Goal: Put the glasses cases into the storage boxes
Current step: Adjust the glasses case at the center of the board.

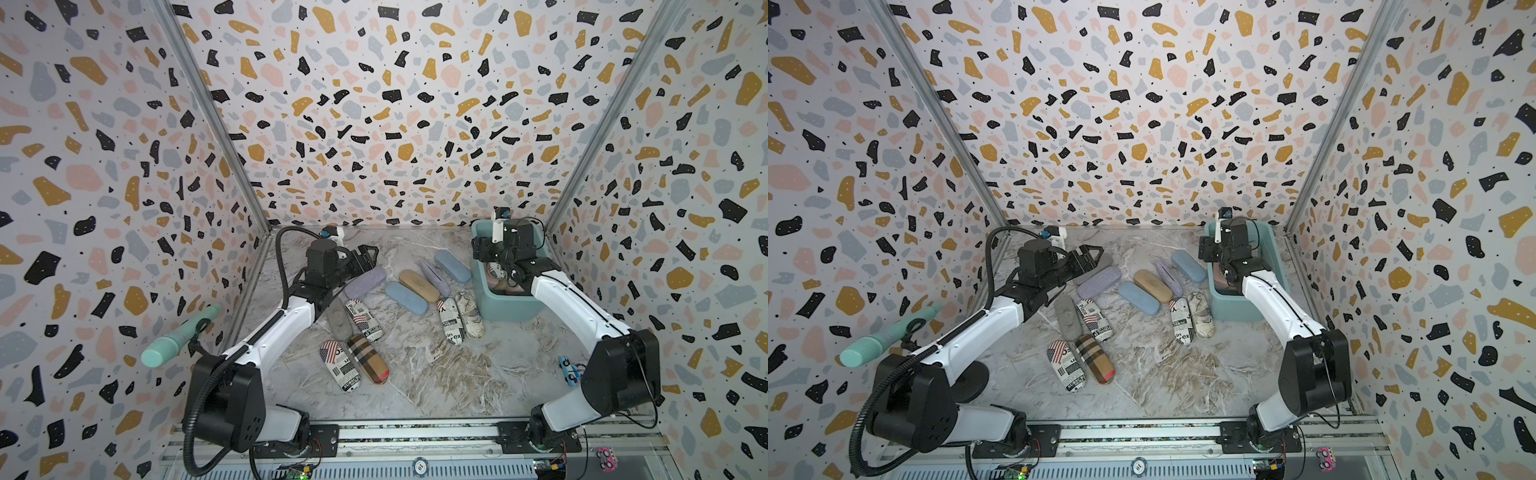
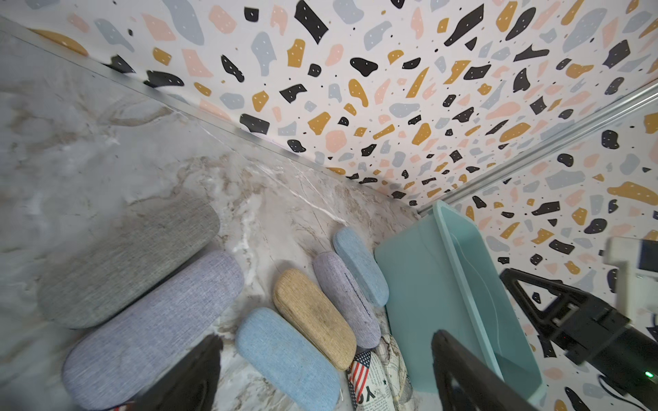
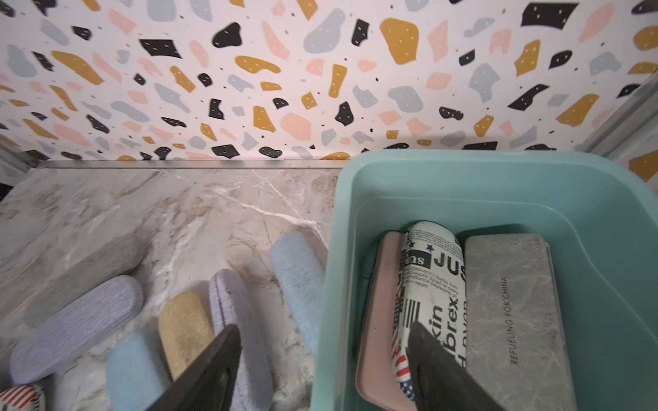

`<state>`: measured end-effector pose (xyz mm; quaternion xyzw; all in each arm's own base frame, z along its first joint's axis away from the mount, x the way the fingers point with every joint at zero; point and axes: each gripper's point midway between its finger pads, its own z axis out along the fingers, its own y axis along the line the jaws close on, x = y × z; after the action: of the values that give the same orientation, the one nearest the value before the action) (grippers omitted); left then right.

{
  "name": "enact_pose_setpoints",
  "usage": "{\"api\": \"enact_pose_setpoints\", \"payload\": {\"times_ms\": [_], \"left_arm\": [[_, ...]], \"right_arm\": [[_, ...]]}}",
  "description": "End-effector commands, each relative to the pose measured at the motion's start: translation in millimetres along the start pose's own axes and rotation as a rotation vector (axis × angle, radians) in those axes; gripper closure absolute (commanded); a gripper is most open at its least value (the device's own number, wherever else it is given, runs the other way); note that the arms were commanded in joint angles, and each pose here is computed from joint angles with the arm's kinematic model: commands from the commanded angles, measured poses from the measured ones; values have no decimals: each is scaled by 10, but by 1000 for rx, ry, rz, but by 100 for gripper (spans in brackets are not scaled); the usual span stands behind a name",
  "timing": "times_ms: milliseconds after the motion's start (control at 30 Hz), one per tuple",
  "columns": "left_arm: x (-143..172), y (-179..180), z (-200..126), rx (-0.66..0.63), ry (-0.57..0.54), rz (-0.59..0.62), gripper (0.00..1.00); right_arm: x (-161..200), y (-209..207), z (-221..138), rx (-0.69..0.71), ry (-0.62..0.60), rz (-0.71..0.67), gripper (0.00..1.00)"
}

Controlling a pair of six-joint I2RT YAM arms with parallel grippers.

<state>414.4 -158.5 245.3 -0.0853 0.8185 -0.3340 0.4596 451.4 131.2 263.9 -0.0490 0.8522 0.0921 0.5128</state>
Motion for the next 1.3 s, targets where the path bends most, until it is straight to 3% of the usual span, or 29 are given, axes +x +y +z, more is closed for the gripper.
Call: {"api": "enact_pose_setpoints", "payload": {"times_ms": [0,200,300,500,567,667,800,1067,1267], "left_arm": [[-238,-9,-138,-49,-91,44,7],[-428,281,-282,-216,-227,67,2],[-587,453,-433,-311,-338,-11,0],[-920,533,-497,-231,-413,-248,0],[-1024,562,-451,-236,-424,-277,1],[-1094,575,-331,-255,-408,-258,0],[-975,552,-79,-189,-333,-249,1],[-476,395,281,36,-132,-368,6],[-489,203,188,109,-140,-347,7]], "right_arm": [[-35,288,-241,-24,-18,-57,25],[221,972,-469,-118,25,-168,26],[467,1304,-569,-186,65,-247,26],[961,1843,-734,-312,164,-276,26],[1190,2088,-797,-415,229,-283,26],[1479,2274,-792,-450,289,-304,25],[1732,2240,-645,-407,335,-335,23],[1923,1830,-28,-311,426,-390,20],[1928,1643,436,-237,459,-430,17]]}}
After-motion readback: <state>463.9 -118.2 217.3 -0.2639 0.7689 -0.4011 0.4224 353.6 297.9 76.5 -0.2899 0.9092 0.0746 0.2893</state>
